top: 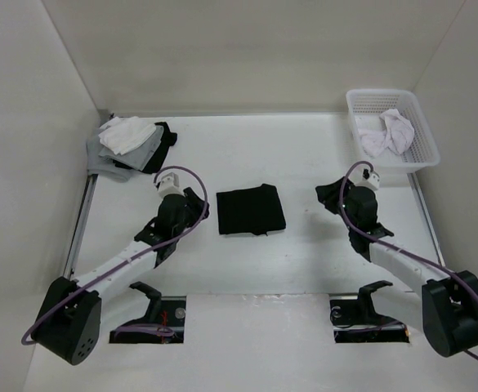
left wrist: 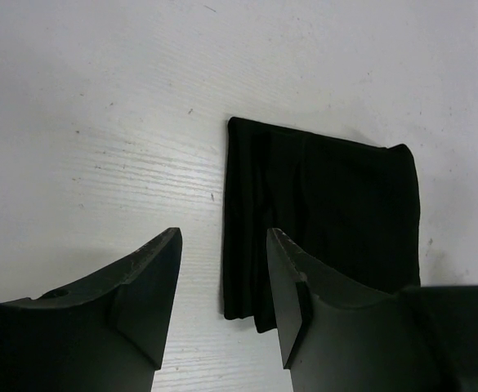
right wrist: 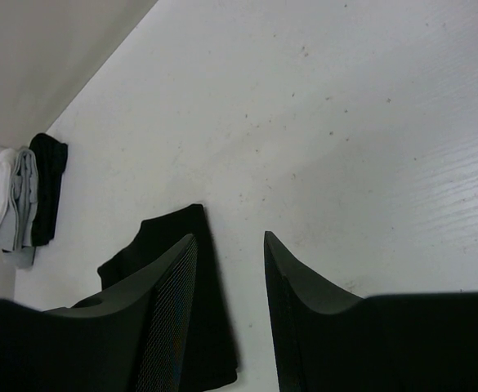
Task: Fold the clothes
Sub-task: Fold the tank top
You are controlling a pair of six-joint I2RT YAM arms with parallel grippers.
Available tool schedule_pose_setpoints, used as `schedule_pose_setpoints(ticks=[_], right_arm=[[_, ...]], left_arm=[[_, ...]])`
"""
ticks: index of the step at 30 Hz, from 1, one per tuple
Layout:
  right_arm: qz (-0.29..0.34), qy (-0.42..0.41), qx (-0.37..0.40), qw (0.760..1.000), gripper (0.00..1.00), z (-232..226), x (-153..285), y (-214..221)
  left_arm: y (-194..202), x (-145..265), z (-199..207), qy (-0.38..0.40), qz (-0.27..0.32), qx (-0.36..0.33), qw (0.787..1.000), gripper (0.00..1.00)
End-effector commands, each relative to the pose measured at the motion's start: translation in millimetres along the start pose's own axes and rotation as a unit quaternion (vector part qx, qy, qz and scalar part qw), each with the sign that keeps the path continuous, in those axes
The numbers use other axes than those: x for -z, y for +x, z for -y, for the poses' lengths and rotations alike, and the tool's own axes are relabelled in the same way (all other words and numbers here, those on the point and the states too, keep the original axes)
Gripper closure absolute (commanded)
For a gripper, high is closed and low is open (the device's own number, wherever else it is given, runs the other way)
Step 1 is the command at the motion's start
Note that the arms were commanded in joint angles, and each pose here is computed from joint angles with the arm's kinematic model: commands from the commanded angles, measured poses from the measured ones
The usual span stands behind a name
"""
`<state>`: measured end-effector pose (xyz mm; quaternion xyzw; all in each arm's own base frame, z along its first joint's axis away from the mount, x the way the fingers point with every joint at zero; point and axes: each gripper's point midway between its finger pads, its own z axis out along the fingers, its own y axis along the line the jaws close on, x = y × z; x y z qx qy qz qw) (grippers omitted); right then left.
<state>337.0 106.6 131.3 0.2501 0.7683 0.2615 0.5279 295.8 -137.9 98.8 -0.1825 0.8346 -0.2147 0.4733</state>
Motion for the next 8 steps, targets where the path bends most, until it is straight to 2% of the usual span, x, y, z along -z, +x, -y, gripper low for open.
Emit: schedule_pose_setpoints(ticks=[1,5,8], right_arm=[[0.022,-0.021,0.005,1.0,0.57,-13.0,-6.0,-11.5],[0.021,-0.025,0.006,0.999,0.57,-15.6,-6.0,-12.0],[0.022,-0.022,0.006,0.999,0.57,-14.3,-5.8,-12.0]], left_arm=[[-17.8,-1.0,23.2,0.033,0.025,-0.01,0.999,0.56],[-12.7,-3.7,22.3,0.033,0.021,-0.012,0.999,0.57],[-11.1,-3.8,22.4,0.033,0.017,-0.016,0.999,0.54]])
